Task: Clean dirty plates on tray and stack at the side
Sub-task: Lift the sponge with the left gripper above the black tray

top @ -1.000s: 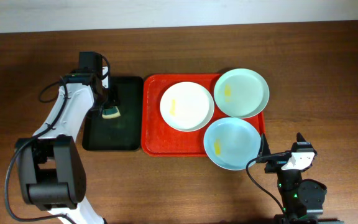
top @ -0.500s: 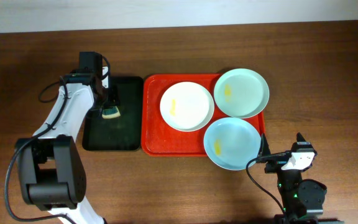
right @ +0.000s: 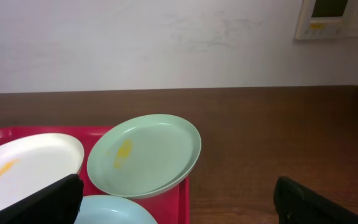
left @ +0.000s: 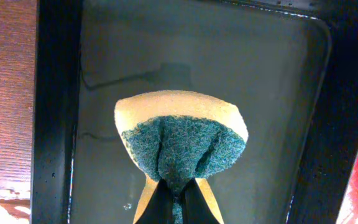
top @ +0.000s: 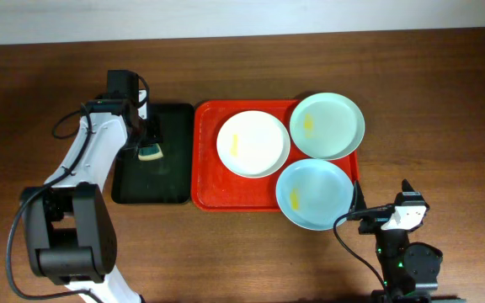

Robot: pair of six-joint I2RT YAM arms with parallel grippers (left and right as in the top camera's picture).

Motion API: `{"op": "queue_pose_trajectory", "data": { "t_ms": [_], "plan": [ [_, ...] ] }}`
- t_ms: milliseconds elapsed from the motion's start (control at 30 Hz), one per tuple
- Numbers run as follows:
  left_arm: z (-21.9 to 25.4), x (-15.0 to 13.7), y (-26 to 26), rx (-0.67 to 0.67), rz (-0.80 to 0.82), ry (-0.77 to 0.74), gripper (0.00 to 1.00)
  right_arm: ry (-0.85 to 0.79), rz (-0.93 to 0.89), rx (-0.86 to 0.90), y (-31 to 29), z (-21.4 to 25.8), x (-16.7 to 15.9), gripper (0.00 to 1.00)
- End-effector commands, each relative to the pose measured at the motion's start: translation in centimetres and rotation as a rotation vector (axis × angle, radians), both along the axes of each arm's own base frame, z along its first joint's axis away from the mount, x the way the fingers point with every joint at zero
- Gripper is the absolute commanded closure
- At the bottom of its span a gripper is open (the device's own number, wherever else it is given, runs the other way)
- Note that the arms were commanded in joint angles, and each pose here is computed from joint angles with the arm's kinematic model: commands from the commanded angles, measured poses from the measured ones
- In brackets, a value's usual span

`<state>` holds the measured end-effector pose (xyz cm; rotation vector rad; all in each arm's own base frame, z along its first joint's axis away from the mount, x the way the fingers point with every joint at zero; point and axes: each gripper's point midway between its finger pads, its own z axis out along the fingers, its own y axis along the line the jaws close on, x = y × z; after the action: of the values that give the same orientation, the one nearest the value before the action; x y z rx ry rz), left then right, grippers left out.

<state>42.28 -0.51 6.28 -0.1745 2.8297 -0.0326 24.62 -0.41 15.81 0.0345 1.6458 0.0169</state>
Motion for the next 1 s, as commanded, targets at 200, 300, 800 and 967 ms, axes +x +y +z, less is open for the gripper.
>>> {"op": "queue_pose_trajectory", "data": {
  "t_ms": [200, 300, 800, 967],
  "plan": [
    [-0.1, -0.1, 0.0, 0.006, -0.017, 0.001, 1.0, 0.013, -0.004, 0.011, 0.0, -0.5, 0.0, 0.02],
    [-0.1, -0.1, 0.0, 0.005, -0.018, 0.001, 1.0, 0.013, -0.004, 0.011, 0.0, -0.5, 0.0, 0.02],
    [-0.1, -0.1, -0.1, 0.01, -0.035, 0.003, 1.0, 0.011, 0.009, 0.012, 0.2, -0.4, 0.0, 0.02],
    [-0.1, 0.0, -0.1, 0.007, -0.036, -0.001, 1.0, 0.005, 0.234, 0.062, 4.1, 0.1, -0.4, 0.02]
  ]
}}
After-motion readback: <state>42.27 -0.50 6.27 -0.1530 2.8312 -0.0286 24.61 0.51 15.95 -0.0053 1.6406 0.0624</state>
